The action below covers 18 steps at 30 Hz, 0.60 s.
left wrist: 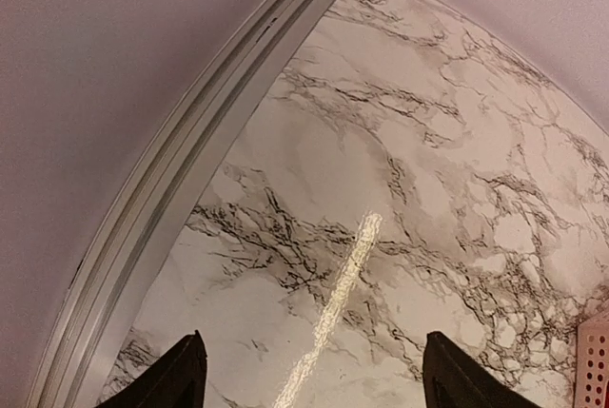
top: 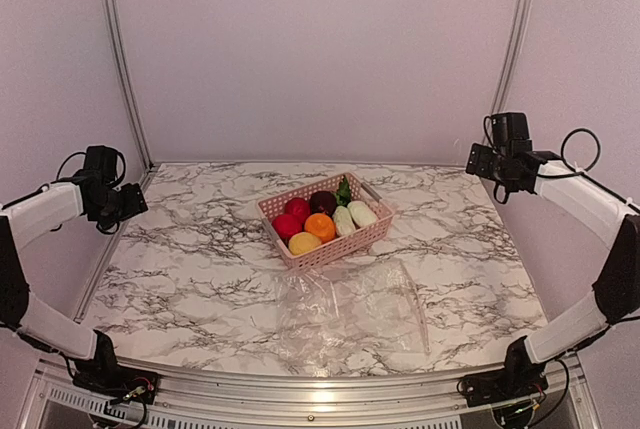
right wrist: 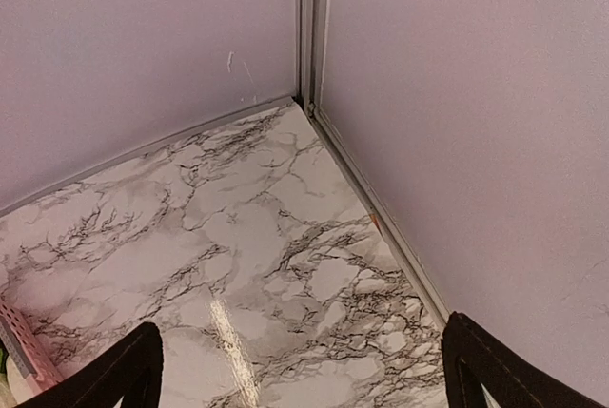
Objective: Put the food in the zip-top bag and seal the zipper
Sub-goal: Adjust the bin at the corner of the board.
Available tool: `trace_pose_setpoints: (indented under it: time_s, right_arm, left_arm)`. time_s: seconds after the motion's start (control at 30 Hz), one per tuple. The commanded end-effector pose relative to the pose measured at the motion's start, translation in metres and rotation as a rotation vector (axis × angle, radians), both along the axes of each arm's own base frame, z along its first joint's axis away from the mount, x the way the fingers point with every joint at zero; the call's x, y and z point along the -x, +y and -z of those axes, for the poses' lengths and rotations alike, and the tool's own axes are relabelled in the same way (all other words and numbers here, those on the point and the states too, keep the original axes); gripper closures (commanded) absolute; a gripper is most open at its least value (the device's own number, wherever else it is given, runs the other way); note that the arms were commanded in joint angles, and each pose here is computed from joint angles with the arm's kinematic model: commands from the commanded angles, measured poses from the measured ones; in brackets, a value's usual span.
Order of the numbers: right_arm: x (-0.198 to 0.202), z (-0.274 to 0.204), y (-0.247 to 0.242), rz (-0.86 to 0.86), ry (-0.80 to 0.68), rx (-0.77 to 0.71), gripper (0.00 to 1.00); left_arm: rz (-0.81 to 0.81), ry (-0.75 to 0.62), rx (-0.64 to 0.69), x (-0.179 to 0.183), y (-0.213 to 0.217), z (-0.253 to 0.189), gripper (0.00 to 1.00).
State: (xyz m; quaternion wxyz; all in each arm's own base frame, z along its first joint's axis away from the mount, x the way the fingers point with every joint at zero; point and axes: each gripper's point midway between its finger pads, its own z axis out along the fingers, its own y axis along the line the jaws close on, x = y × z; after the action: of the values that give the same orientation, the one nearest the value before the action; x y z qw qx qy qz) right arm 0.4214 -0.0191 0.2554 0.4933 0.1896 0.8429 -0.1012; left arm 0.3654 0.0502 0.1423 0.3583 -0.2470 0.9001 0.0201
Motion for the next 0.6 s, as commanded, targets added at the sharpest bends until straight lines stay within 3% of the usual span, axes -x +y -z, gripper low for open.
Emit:
trace_pose_setpoints:
  time_s: [0.0, 0.17, 0.33, 0.47, 0.57]
  right_arm:
    - [0.004, 0.027, 0.009, -0.020, 0.056, -0.071, 0.02]
    - [0.004, 0.027, 0.067, -0.304, 0.023, -0.149, 0.02]
    - [0.013, 0.035, 0.155, -0.681, 0.037, -0.300, 0.16]
    - [0.032, 0.039, 0.228, -0.912, 0.091, -0.274, 0.21]
    - [0.050, 0.040, 0.270, -1.042, 0.125, -0.232, 0.24]
  left_arm:
    - [0.206, -0.032, 0.129, -0.013, -0.067, -0.004, 0.20]
    - [0.369, -0.081, 0.158, -0.017, -0.151, -0.025, 0.20]
    - [0.534, -0.063, 0.218, -0.003, -0.245, -0.033, 0.19]
    - [0.638, 0.012, 0.197, 0.004, -0.299, -0.030, 0.19]
    - [0.677, 0.082, 0.184, 0.003, -0.317, -0.022, 0.21]
